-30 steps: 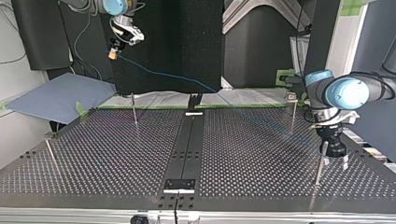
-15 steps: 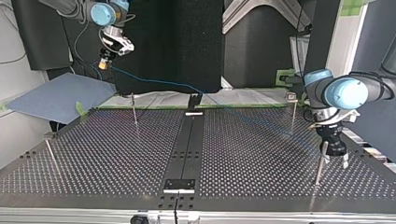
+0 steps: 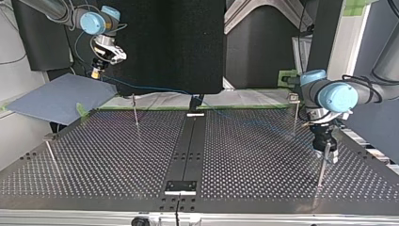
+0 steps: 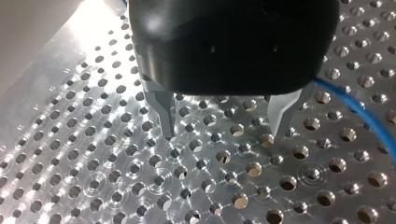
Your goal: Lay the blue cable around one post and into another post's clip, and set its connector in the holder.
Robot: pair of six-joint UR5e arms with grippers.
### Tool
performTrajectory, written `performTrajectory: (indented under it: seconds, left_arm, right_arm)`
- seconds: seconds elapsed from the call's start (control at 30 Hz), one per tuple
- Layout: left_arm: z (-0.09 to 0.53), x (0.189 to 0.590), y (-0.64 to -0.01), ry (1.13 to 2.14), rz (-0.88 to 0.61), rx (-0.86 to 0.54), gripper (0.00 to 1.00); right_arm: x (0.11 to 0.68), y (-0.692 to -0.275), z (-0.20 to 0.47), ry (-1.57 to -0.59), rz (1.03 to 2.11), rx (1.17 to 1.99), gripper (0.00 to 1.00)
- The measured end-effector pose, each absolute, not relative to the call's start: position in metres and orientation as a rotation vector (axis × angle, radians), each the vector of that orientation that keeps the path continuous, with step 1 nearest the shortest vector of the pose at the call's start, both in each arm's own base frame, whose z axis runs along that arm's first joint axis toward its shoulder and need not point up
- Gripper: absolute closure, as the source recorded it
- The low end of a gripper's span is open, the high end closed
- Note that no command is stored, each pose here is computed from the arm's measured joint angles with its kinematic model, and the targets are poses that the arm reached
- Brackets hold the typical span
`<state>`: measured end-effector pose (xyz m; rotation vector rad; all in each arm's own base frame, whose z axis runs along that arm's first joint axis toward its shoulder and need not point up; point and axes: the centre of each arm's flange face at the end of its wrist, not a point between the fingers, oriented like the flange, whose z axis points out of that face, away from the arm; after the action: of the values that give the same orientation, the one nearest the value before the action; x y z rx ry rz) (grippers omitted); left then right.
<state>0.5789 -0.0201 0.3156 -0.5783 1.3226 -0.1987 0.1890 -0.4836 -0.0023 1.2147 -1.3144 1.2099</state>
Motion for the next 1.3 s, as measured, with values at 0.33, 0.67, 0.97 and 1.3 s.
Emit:
performTrajectory:
  seconds: [0.33,0.67,0.97,1.3]
  left_arm:
    - [0.316,0.579,-0.019,1.319,-0.202,-0.581,0.02]
    - [0.315,0.579,-0.021,1.322,-0.203,-0.581,0.02]
    - [0.314,0.578,-0.017,1.322,-0.188,-0.599,0.02]
    - [0.314,0.578,-0.016,1.321,-0.187,-0.609,0.02]
  right_arm:
    - [0.194,-0.48,-0.026,-1.306,1.224,1.291,1.0]
    - [0.203,-0.488,-0.029,-1.229,1.278,1.347,1.0]
    - [0.206,-0.491,-0.043,-1.186,1.309,1.405,1.0]
    - [0.191,-0.504,-0.058,-1.215,1.314,1.392,1.0]
